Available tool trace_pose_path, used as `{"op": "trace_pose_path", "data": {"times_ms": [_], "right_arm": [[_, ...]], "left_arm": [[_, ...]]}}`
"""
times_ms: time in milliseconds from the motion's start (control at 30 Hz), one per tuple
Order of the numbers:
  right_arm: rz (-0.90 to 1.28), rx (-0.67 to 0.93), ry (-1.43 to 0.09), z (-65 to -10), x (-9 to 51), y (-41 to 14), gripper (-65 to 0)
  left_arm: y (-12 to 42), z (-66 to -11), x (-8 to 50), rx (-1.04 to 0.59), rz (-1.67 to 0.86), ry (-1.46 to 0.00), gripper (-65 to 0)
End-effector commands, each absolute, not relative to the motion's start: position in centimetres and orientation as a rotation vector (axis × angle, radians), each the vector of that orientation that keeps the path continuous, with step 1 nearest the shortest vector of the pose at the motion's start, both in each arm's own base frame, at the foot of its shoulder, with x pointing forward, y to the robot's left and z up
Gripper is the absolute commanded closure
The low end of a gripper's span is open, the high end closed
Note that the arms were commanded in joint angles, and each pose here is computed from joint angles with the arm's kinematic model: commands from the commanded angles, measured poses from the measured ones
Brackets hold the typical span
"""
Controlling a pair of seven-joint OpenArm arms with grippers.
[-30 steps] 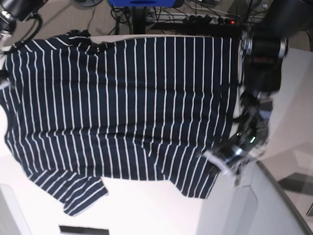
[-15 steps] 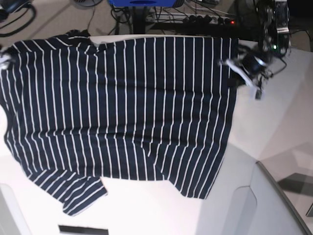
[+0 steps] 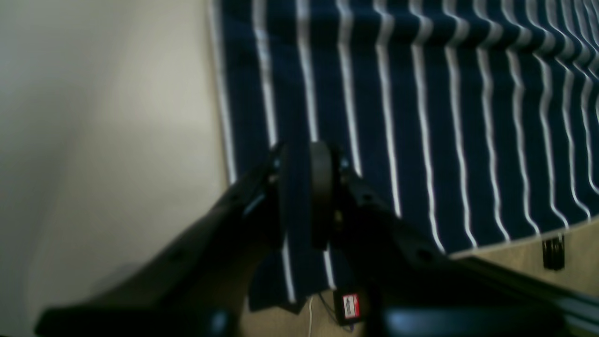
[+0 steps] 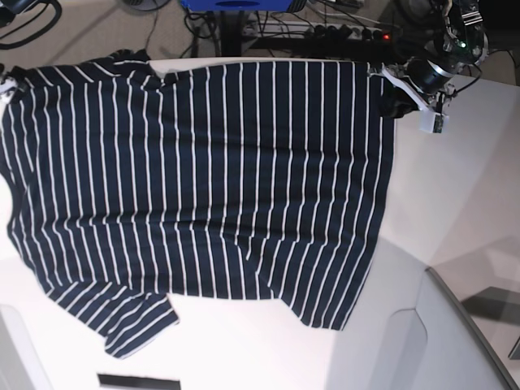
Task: Layout the t-shirt on the table in an organized manner, then fold the t-shirt properly
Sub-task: 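Move the left gripper to the shirt's shoulder corner and grasp it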
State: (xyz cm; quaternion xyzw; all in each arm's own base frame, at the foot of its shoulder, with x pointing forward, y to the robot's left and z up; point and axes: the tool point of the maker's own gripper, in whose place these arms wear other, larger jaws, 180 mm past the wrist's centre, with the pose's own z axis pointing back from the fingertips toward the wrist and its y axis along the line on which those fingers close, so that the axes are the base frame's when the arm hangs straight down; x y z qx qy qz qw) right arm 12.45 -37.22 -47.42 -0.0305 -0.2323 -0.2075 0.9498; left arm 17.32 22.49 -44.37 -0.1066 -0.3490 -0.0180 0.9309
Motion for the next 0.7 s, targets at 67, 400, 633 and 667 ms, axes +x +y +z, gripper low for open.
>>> {"op": "trace_pose_path", "data": {"times_ms": [67,400,633,667], "right_arm": [[-0.429,-0.042,-0.486,-47.7,12.9,-37.4,-44.0],[-0.423,-0.053,-0.525,-47.3,13.5,-37.7,-44.0],[-0.419,-0.062,-0.538,-46.9,13.8,-37.9,-44.0],[-0.414,-0.068,-0.546,-46.7,13.9,-38.0,-44.0]], "left_arm": [[22.8,-43.8,17.4,-0.221,-0.043,-0.738,-17.4],[21.8,-43.8,17.9,-0.244,-0.034,-0.75,-23.7],[20.1,-43.7,17.4,-0.275,-0.03,-0.751,-23.2],[19.4,-43.6,17.5,-0.287,-0.044,-0.755,-22.1]]}}
